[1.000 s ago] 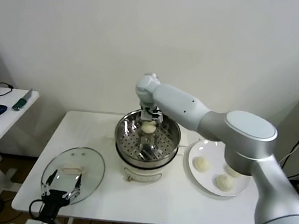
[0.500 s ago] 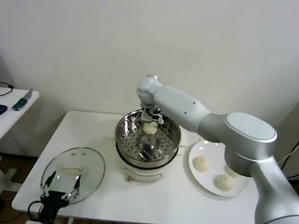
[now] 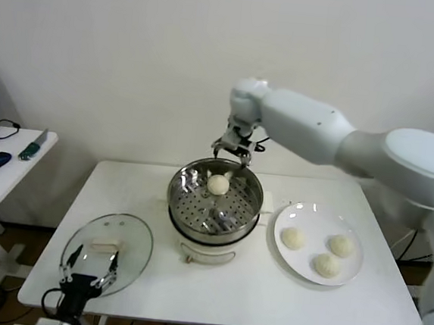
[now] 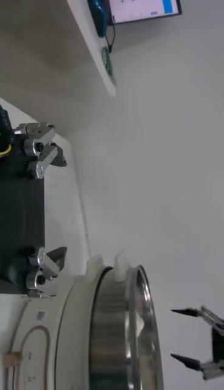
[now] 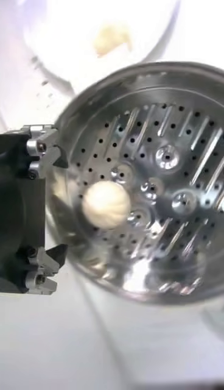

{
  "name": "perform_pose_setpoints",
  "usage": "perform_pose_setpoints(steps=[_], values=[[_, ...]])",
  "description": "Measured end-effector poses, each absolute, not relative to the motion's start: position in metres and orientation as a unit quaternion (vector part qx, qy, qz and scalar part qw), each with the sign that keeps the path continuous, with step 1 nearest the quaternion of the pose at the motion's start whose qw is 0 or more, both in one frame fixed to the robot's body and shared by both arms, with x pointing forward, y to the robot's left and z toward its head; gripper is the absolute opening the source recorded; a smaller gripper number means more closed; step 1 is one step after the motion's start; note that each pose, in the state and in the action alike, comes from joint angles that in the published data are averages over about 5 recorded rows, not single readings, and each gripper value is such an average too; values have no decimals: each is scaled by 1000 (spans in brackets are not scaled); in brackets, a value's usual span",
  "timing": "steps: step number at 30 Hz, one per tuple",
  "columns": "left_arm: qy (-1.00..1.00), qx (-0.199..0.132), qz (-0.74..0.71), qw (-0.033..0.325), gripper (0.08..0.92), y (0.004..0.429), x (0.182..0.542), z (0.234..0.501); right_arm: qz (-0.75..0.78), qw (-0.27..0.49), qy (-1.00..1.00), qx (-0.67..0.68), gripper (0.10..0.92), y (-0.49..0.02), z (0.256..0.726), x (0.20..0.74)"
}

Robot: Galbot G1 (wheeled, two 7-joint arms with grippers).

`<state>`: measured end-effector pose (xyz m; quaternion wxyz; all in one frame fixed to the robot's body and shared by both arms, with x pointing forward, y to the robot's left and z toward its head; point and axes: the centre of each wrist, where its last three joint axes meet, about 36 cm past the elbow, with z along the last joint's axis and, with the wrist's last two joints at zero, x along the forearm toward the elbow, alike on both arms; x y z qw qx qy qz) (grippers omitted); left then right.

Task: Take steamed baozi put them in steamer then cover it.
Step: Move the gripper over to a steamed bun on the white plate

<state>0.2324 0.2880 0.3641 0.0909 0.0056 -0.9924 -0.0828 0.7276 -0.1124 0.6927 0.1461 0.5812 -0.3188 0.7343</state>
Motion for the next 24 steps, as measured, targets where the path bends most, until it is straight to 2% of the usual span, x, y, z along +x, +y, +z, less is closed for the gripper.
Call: perform_pose_setpoints(steps=[6,13,18,24], values=[[-992,2,-85,91,823,286,232,365,652,241,-454,557,823,-197,686,714],[-992,4,-86,95,823,284,228,364,566,338,-533,531,823,-283,644,694],[-991,6,-89,98,823,283,227,363,532,385,-547,520,823,-319,602,683],[-990,8,-93,102,823,284,225,362,514,417,-548,511,823,-339,554,676]])
